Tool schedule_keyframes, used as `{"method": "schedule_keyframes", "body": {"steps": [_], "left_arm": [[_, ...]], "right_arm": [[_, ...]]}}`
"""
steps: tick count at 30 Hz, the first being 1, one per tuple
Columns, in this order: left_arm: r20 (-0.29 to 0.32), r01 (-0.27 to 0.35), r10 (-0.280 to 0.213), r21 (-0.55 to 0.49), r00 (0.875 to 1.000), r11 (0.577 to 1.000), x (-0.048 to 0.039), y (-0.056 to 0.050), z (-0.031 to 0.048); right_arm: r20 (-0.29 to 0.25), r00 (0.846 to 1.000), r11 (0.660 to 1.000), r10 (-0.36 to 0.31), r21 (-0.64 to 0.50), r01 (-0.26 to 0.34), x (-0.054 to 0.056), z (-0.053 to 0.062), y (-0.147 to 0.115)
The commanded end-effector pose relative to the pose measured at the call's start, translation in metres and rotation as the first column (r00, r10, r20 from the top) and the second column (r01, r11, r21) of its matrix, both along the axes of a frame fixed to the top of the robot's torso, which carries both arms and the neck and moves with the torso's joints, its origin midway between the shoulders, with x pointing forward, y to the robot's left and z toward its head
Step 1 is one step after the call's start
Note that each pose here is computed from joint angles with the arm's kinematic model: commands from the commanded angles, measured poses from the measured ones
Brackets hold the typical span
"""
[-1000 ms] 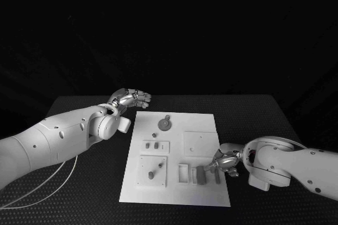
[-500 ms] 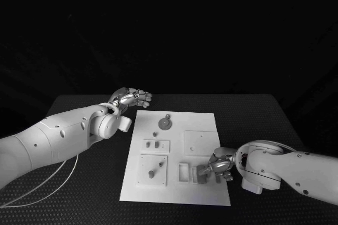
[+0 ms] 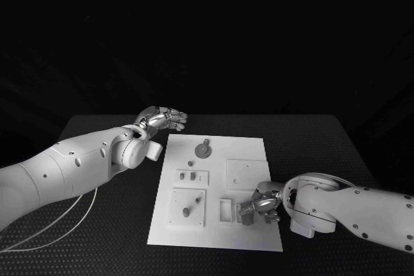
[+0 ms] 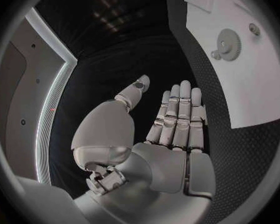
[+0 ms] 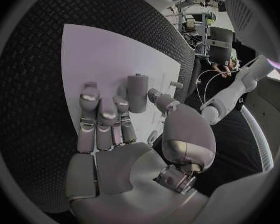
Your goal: Assemble the parts on the task board
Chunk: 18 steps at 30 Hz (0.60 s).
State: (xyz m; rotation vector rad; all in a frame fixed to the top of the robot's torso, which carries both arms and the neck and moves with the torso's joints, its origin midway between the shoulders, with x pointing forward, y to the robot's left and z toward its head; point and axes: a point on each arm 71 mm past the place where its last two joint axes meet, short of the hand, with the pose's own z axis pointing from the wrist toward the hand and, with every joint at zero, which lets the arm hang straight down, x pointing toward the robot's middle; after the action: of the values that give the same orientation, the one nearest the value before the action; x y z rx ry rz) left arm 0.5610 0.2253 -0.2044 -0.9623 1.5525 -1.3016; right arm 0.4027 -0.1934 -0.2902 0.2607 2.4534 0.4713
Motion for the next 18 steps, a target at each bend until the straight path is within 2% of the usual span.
{"method": "schedule_keyframes", "body": {"steps": [1,18], "left_arm": [[0.003,0.013,-0.013,-0.013,1.0,1.0,-0.0005,-0.0028,0.0011],[0.002,0.012,-0.012,-0.012,1.0,1.0,-0.0005,-0.0027,0.0011]], "right_arm": [[-0.012,1.0,1.0,0.001,-0.028,-0.001,-0.0031,-0.009,-0.0016],[0.017,1.0,1.0,-0.021,-0.013,0.021,-0.0027,-0.0069,-0.0032]]}}
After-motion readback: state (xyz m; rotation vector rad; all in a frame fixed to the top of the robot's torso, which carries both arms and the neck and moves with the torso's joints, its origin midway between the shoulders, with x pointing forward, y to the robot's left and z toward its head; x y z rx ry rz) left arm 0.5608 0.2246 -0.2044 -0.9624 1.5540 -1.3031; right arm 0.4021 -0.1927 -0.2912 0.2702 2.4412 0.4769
